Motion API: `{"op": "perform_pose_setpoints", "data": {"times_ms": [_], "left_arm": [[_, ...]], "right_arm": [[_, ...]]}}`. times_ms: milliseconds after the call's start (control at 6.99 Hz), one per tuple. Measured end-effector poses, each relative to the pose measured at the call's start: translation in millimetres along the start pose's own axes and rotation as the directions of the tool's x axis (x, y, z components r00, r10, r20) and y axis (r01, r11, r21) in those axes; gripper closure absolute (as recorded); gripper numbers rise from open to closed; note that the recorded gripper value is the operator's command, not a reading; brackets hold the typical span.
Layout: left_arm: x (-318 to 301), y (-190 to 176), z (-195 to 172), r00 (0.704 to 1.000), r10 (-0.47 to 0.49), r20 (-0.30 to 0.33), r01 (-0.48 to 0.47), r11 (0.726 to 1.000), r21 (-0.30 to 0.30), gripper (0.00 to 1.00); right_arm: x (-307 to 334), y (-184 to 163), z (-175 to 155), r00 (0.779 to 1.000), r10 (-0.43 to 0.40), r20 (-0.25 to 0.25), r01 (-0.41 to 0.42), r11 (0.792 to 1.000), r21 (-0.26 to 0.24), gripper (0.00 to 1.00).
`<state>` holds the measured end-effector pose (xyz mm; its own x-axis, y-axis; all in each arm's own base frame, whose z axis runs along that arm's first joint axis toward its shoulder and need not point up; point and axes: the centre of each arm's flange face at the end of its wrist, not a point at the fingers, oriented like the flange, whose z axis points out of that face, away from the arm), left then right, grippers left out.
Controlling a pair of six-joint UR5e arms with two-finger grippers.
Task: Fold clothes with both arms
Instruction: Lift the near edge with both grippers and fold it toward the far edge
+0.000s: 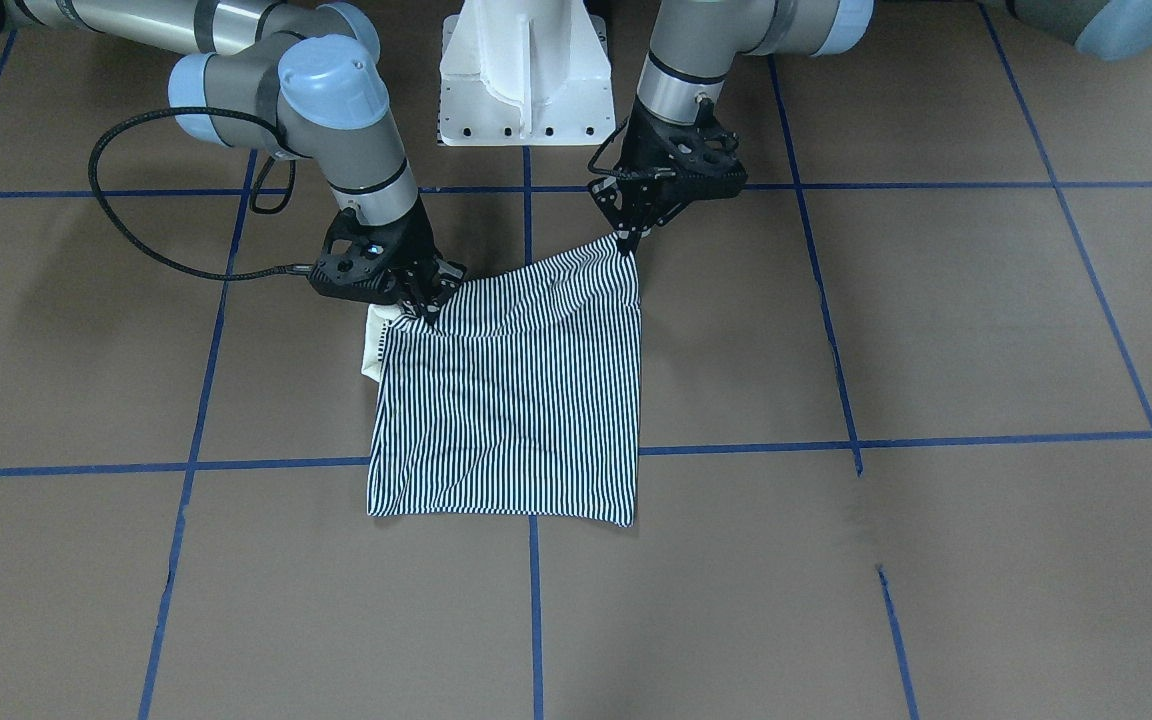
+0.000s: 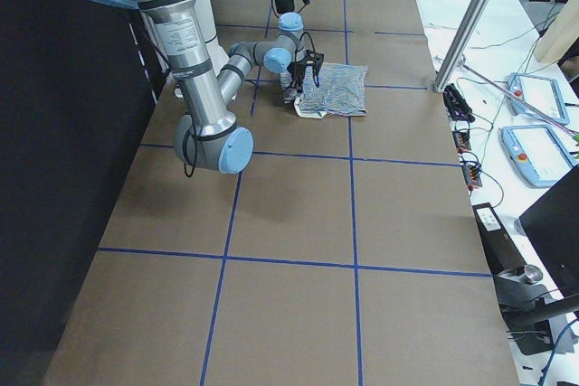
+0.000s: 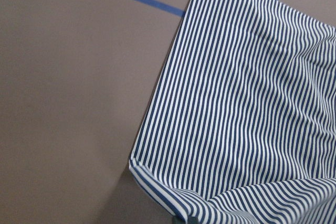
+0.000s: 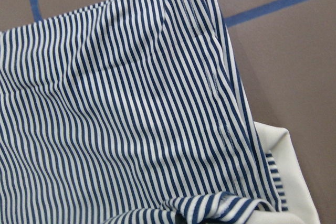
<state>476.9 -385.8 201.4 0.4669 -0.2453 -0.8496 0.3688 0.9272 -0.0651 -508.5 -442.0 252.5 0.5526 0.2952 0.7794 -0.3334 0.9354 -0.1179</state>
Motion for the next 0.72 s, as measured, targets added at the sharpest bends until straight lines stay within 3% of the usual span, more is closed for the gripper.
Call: {"op": "perform_pose_setpoints", "data": {"times_ms": [429, 573, 716], "left_arm": [[7, -27, 27, 0.999, -0.037, -0.030, 0.038, 0.999, 0.030, 1.00], [22, -55, 40, 0.996, -0.080, -0.038, 0.082, 0.995, 0.050, 1.00], [33, -107, 64, 0.991, -0.128, -0.037, 0.131, 0.989, 0.076, 1.00]], "right_arm": [[-8, -39, -1, 0.999, 0.036, 0.010, -0.037, 0.999, 0.022, 1.00], [-18, -65, 7, 0.998, 0.063, -0.009, -0.063, 0.998, 0.023, 1.00], [-36, -112, 15, 0.993, 0.110, -0.039, -0.110, 0.994, 0.004, 1.00]]}}
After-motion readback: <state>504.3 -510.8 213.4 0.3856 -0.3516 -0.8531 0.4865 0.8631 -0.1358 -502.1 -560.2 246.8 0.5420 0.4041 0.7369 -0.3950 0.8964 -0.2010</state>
